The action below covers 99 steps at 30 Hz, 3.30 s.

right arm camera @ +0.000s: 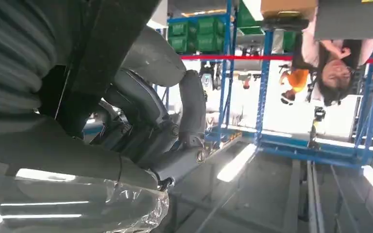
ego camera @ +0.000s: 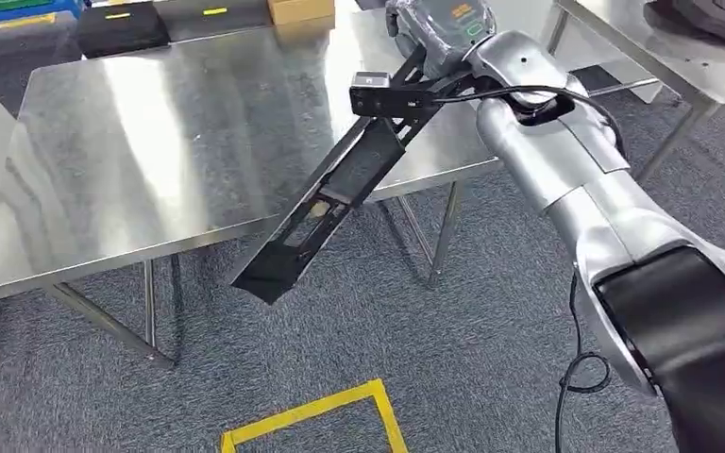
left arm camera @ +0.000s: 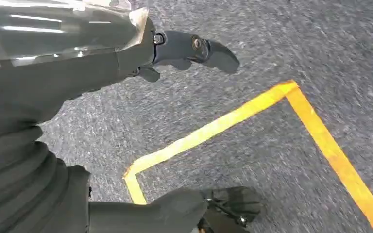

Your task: Take the parts from the cabinet and place them on the table.

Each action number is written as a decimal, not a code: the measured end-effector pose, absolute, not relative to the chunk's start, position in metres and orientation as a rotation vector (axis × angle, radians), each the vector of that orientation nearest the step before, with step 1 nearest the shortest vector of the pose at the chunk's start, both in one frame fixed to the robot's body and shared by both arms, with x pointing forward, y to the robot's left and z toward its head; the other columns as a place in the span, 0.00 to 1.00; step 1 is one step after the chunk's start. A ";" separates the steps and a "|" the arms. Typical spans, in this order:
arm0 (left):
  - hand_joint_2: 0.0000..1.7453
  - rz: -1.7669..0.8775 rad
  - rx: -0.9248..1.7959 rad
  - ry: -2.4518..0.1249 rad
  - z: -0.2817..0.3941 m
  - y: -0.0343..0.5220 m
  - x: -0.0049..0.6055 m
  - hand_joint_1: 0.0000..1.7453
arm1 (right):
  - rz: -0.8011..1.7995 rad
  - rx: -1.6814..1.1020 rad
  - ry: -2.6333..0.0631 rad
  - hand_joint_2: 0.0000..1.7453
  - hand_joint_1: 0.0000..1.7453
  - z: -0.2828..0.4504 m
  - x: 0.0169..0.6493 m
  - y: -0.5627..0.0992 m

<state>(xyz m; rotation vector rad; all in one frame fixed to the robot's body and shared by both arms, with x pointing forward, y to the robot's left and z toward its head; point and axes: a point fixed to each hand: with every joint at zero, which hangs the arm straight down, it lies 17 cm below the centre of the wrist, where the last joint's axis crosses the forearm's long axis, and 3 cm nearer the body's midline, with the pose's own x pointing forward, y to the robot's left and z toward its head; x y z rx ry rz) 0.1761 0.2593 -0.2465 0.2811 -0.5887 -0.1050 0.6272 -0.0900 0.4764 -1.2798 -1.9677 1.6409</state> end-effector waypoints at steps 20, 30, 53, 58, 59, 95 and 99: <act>1.00 -0.116 0.271 -0.590 -0.247 0.257 0.176 0.00 | 1.618 -1.307 -1.872 1.00 0.97 0.462 0.646 -0.104; 1.00 -0.124 0.273 -0.598 -0.246 0.261 0.177 0.00 | 1.621 -1.294 -1.817 1.00 0.97 0.437 0.653 -0.116; 1.00 -0.108 0.251 -0.587 -0.249 0.258 0.169 0.00 | 1.541 -1.378 -1.724 1.00 0.97 0.432 0.668 -0.171; 1.00 -0.102 0.245 -0.586 -0.249 0.257 0.169 0.00 | 1.549 -1.382 -1.714 1.00 0.97 0.430 0.669 -0.172; 1.00 -0.100 0.246 -0.583 -0.249 0.258 0.168 0.00 | 1.550 -1.384 -1.711 1.00 0.97 0.430 0.669 -0.172; 1.00 -0.078 0.248 -0.576 -0.250 0.258 0.167 0.00 | 1.441 -1.473 -1.649 1.00 0.97 0.445 0.676 -0.189; 1.00 -0.076 0.248 -0.576 -0.250 0.258 0.167 0.00 | 1.447 -1.474 -1.647 1.00 0.97 0.445 0.676 -0.187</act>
